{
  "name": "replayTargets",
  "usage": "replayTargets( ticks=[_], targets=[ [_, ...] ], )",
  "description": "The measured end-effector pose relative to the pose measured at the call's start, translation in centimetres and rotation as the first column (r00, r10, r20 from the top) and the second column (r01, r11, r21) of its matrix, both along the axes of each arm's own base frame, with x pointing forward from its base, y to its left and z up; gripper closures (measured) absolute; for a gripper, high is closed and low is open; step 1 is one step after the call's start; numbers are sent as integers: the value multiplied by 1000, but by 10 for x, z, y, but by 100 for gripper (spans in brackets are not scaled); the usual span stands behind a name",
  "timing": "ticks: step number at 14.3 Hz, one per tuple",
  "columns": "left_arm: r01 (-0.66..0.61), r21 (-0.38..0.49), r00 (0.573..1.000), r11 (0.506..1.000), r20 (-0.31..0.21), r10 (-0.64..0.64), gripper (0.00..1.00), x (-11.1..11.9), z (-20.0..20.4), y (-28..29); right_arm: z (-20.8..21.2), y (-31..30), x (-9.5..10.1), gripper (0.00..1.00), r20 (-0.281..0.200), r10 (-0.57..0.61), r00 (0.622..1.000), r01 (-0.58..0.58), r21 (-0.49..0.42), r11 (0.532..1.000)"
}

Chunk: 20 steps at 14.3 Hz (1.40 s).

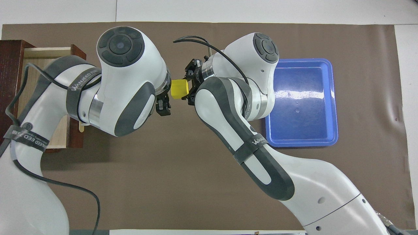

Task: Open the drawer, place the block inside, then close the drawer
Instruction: 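Carry the block toward the left gripper while the left gripper grasps it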

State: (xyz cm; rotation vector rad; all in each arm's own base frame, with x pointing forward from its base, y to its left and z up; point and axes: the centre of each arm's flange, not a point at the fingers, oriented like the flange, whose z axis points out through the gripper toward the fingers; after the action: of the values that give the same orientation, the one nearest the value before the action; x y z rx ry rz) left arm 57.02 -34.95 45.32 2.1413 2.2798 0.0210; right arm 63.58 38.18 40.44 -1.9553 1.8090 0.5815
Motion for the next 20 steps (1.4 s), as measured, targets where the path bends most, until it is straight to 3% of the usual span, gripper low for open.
replayTargets(
  ticks=[8,10,14,20],
  targets=[
    [-53,-18,998,998,26,53,0,6,-5,-2,0,0,0,45,0,-1,1000,1,0,1000],
    [-59,-22,998,998,33,60,4,6,-4,-4,0,0,0,45,0,-1,1000,1,0,1000],
    [-53,-25,997,998,46,54,43,8,-3,-4,0,0,0,45,-1,9,1000,-9,-2,1000],
    [-53,-25,997,998,47,54,43,8,-3,-4,0,0,0,45,-1,9,1000,-9,-3,1000]
  ],
)
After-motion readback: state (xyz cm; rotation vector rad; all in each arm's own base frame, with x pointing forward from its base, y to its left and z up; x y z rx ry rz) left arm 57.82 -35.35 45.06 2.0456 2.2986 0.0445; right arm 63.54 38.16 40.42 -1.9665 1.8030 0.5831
